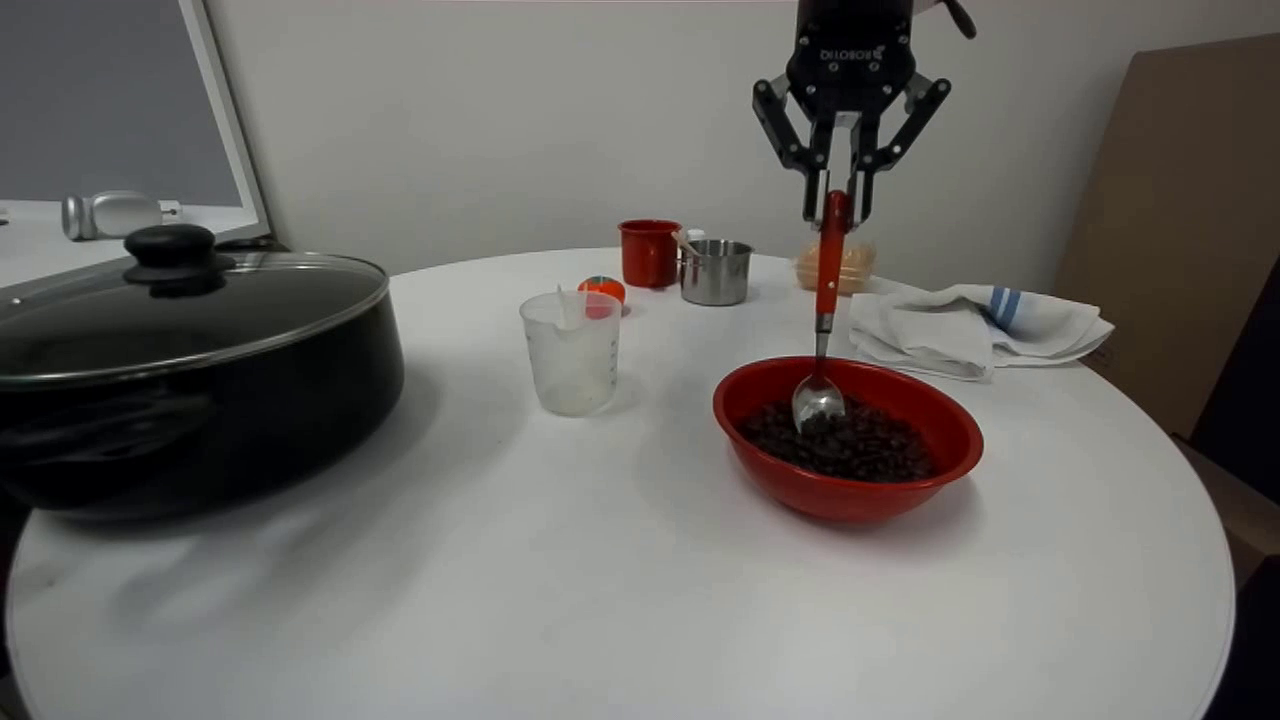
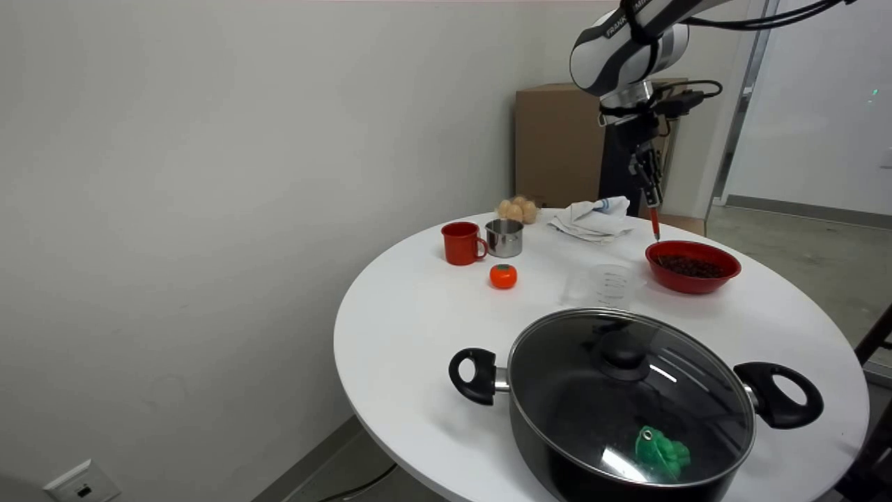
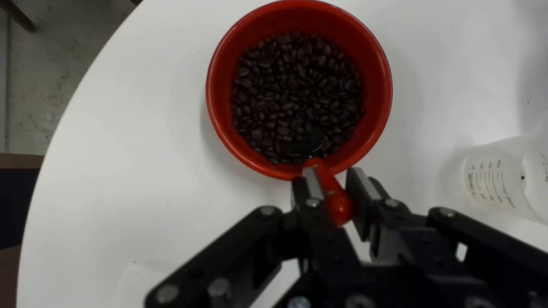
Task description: Use the orange spoon in the colourless cup to scoop and return some of the contents of the orange bowl
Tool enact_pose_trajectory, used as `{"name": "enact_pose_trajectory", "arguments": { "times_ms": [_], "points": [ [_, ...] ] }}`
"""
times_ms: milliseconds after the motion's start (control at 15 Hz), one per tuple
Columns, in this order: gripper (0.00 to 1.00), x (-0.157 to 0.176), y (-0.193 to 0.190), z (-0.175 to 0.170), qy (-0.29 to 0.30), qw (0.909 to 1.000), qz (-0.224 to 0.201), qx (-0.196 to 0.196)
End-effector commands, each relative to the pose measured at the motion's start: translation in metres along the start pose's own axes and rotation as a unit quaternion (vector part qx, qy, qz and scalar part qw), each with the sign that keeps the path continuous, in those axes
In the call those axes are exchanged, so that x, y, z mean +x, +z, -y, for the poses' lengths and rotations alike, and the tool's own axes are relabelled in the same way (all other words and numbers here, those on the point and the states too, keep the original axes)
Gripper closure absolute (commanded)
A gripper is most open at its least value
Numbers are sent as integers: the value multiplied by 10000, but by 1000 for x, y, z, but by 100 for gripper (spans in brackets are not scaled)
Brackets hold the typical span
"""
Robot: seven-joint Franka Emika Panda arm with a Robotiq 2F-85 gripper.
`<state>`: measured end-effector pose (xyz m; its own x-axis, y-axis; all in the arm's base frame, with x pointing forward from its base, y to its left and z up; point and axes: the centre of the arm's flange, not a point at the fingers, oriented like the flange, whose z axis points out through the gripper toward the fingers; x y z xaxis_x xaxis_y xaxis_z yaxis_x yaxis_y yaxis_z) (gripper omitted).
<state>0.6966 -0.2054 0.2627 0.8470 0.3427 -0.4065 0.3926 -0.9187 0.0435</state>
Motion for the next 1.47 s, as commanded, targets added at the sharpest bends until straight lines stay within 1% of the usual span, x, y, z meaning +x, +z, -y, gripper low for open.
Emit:
{"name": "enact_pose_trajectory", "arguments": {
  "times_ms": [0, 200, 333, 533, 800, 1067, 1400],
  "points": [
    [95, 8, 7, -4, 25, 9996, 179, -198],
    [95, 18, 18, 4, -113, 9980, 486, -379],
    [95, 28, 27, 15, -272, 9951, 749, -583],
    [95, 45, 39, 37, -590, 9876, 1107, -946],
    [95, 68, 50, 69, -966, 9764, 1419, -1314],
    [95, 82, 50, 93, -1217, 9671, 1577, -1584],
    [95, 86, 37, 103, -1310, 9620, 1630, -1758]
  ]
}}
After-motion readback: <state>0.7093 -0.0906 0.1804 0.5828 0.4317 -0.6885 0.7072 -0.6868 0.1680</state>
